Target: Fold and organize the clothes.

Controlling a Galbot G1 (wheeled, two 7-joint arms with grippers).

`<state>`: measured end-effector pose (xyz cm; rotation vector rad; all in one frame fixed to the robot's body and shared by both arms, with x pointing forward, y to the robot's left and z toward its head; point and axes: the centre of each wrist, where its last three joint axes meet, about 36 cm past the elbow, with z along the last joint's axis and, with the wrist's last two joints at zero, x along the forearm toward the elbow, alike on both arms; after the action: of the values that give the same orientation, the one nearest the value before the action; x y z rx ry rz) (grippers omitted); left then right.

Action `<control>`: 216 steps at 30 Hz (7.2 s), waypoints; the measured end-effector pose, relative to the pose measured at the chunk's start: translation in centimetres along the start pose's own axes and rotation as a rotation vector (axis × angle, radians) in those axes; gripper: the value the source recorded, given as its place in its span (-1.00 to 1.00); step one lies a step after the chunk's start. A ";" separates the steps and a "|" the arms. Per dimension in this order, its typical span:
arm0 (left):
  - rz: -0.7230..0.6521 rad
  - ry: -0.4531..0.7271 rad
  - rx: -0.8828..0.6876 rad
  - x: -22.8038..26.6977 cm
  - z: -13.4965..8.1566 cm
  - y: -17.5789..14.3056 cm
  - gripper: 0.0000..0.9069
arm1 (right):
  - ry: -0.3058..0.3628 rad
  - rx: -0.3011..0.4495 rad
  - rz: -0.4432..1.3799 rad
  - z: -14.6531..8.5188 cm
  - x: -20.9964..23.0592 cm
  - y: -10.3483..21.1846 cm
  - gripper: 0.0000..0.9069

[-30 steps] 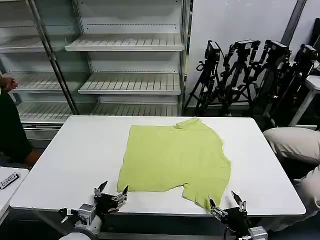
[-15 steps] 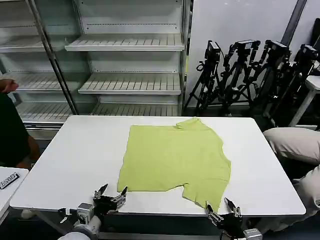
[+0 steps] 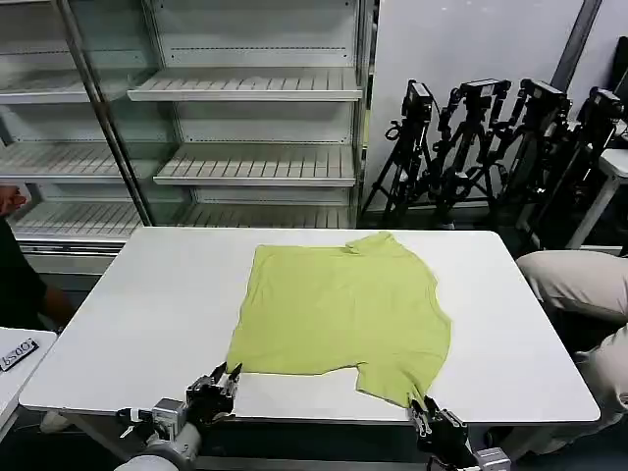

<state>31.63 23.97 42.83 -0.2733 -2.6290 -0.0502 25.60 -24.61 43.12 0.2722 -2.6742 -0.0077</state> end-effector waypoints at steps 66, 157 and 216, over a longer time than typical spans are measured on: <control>0.012 -0.054 -0.024 -12.9 -6.6 4.5 -0.93 | -0.054 0.019 0.116 -5.9 -14.6 -7.3 -1.00; 0.043 -0.068 -0.094 -14.2 -11.2 10.5 1.00 | -0.098 0.012 0.150 -13.8 -25.0 -1.8 1.00; 0.011 -0.071 -0.070 -13.4 -11.0 11.4 -0.96 | -0.151 -0.015 0.013 -13.5 -20.3 -0.8 -1.00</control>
<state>50.64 31.70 45.90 -0.3191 -2.6999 -0.1319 49.50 -20.94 46.35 0.2588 -2.8245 -0.0460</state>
